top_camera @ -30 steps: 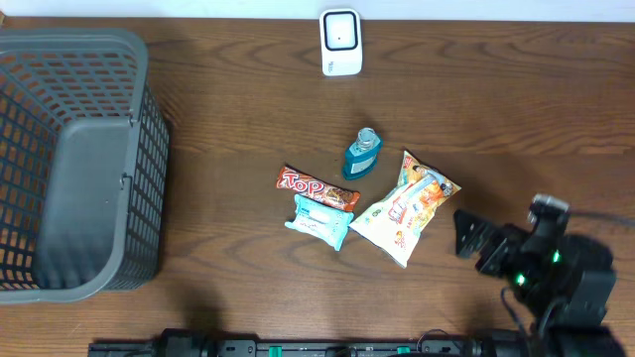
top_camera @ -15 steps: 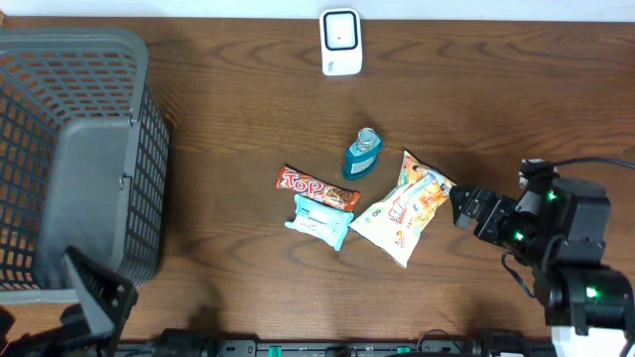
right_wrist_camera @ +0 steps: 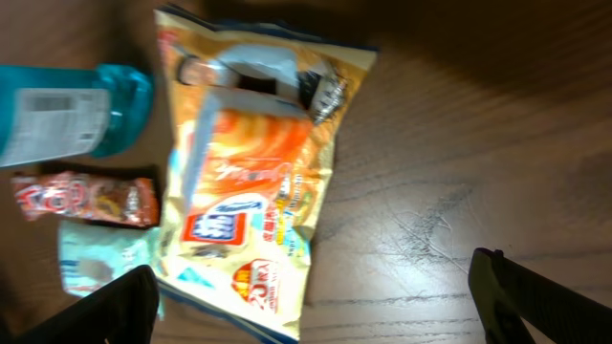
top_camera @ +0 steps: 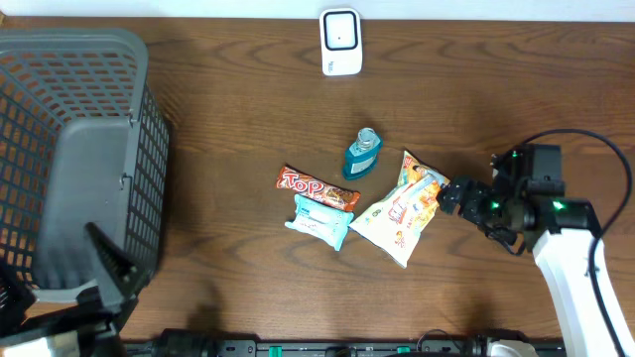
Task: Scan the item barcode
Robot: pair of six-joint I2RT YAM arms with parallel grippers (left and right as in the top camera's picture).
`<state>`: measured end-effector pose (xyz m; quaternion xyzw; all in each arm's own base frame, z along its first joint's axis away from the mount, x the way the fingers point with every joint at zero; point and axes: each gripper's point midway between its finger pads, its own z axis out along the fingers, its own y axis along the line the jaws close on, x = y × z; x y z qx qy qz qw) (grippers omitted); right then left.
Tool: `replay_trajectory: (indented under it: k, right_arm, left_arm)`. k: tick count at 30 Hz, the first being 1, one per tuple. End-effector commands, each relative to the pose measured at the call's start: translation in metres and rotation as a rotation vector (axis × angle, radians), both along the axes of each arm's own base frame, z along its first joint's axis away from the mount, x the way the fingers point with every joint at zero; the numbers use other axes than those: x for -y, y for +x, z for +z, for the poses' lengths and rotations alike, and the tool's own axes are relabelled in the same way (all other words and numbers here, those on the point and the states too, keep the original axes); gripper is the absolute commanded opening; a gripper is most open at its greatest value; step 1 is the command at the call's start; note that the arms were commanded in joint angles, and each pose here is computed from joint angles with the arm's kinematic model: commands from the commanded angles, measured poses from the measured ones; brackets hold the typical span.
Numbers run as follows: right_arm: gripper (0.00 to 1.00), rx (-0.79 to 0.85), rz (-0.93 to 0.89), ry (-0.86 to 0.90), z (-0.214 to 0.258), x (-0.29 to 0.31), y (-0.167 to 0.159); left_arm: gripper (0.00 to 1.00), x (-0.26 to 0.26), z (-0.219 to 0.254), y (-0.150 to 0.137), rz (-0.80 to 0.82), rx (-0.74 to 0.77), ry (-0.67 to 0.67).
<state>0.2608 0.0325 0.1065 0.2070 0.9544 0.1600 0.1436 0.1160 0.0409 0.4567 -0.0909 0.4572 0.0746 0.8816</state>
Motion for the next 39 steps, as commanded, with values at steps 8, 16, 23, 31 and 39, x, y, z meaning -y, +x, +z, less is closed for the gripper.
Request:
replay_trajectory:
  k: [8, 16, 23, 31, 39]
  right_arm:
    - [0.99, 0.065, 0.197, -0.001, -0.006, -0.041, 0.015]
    - [0.92, 0.192, 0.434, -0.265, -0.004, -0.058, 0.027]
    - [0.96, 0.273, 0.424, -0.310, 0.004, -0.057, 0.046]
    - [0.75, 0.210, 0.448, -0.318, -0.027, -0.060, 0.056]
    - [0.72, 0.117, 0.398, -0.307, -0.061, -0.052, 0.062]
  left_arm:
    - [0.98, 0.045, -0.055, 0.045, -0.283, -0.203, 0.016]
    - [0.98, 0.048, -0.104, 0.064, -0.291, -0.383, 0.007]
    - [0.98, 0.049, -0.138, 0.070, -0.291, -0.525, -0.003]
    - [0.98, 0.048, -0.166, 0.070, -0.286, -0.638, -0.012]
    - [0.98, 0.049, -0.165, 0.071, -0.289, -0.634, -0.005]
